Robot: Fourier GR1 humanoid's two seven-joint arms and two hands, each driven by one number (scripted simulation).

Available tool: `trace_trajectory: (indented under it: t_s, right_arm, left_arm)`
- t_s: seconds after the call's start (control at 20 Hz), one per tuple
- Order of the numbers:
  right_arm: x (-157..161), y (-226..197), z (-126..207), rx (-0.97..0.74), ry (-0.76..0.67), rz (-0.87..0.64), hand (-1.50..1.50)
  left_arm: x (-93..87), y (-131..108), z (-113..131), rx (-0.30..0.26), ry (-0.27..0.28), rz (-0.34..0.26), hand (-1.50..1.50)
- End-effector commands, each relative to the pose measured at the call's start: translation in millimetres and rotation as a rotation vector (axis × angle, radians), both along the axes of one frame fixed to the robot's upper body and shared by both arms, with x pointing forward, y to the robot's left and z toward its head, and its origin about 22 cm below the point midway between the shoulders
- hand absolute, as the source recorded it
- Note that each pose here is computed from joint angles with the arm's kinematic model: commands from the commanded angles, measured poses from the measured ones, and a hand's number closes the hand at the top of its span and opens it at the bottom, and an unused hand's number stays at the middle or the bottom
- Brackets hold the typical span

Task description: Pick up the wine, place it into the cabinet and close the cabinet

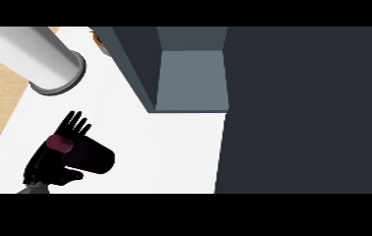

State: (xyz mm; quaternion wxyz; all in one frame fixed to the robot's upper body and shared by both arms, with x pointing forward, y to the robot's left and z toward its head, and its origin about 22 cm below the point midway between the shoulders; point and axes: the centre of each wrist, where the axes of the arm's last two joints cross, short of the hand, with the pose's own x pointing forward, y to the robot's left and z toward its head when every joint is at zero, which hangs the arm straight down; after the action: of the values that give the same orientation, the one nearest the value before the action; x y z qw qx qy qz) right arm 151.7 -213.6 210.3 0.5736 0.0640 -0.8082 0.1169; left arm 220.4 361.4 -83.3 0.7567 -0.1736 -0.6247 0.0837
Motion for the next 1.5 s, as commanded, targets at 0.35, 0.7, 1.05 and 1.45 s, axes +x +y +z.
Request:
trace_trajectory:
  t_s: [0.35,0.7,1.05,1.45]
  right_arm:
    - [-29,-14,9,0.032,-0.058,0.053,-1.50]
    - [-28,-4,8,0.048,-0.048,0.051,-1.50]
    - [-17,-9,2,0.059,-0.037,0.038,-1.50]
    - [-12,3,-1,0.050,-0.033,0.036,-1.50]
  left_arm:
    - [6.2,-7,-15,-0.032,-0.017,0.007,-1.50]
    - [-3.7,-20,-36,-0.157,-0.013,-0.059,1.50]
    - [-3.4,-34,-24,-0.060,-0.084,-0.154,1.50]
    - [7.2,-36,-16,0.132,-0.284,0.004,1.50]
